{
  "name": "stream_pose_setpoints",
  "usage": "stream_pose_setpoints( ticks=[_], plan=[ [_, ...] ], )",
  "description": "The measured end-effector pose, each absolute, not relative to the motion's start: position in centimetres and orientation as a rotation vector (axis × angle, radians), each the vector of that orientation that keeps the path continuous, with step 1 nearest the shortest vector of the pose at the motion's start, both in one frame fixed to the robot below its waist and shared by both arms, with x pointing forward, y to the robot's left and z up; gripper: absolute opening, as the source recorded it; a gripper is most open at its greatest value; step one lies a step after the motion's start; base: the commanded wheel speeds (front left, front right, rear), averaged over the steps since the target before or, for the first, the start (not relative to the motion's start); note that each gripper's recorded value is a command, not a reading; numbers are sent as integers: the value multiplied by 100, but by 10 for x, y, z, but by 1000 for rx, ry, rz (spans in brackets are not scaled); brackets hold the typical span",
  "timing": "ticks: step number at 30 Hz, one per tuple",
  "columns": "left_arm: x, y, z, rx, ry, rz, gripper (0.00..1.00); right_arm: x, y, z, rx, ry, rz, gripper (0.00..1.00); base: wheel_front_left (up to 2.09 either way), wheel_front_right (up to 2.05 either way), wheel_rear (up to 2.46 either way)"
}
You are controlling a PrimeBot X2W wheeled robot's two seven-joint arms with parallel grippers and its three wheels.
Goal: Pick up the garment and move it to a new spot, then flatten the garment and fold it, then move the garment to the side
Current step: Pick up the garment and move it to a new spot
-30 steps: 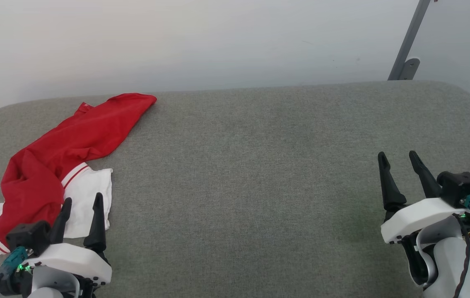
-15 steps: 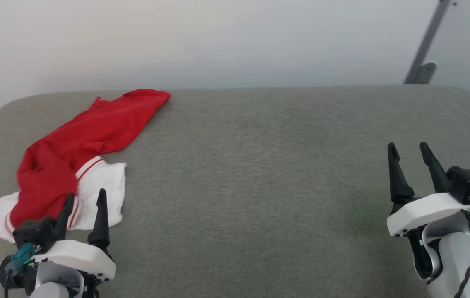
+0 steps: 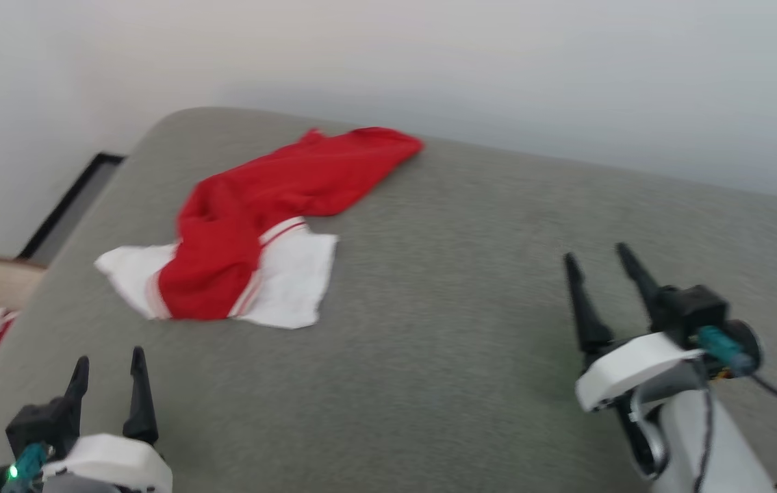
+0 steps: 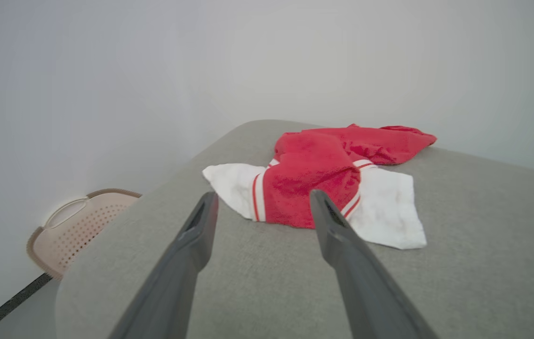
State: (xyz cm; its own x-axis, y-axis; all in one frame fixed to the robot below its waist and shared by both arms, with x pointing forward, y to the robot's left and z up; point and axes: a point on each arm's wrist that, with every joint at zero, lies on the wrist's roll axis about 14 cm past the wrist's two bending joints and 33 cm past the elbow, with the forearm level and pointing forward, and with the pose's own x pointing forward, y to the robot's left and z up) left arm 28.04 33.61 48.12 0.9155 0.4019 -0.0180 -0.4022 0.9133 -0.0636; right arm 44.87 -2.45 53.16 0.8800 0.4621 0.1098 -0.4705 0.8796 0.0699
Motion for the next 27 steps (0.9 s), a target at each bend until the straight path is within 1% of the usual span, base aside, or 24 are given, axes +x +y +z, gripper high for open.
stream_pose_setpoints(
  ticks=[8,11,14,17,19,24,26,27],
  plan=[
    [210,370,476,-61,1,634,100,428,74,521,74,-59,750,100,0,0,0],
    [195,373,475,-70,1,674,100,421,94,520,74,-54,809,100,0,0,0],
    [191,373,473,-67,10,684,100,420,102,519,74,-50,831,100,0,0,0],
    [202,367,472,-72,12,648,100,422,99,519,73,-51,823,100,0,0,0],
    [219,359,473,-57,20,585,100,428,93,522,79,-60,803,100,0,0,0],
    [291,354,499,25,-9,410,100,445,69,513,85,-48,736,100,0,0,0],
    [316,356,489,66,86,344,100,451,56,506,83,-36,702,100,0,0,0],
    [331,356,490,72,105,310,100,454,49,503,84,-28,682,100,0,0,0]
  ],
)
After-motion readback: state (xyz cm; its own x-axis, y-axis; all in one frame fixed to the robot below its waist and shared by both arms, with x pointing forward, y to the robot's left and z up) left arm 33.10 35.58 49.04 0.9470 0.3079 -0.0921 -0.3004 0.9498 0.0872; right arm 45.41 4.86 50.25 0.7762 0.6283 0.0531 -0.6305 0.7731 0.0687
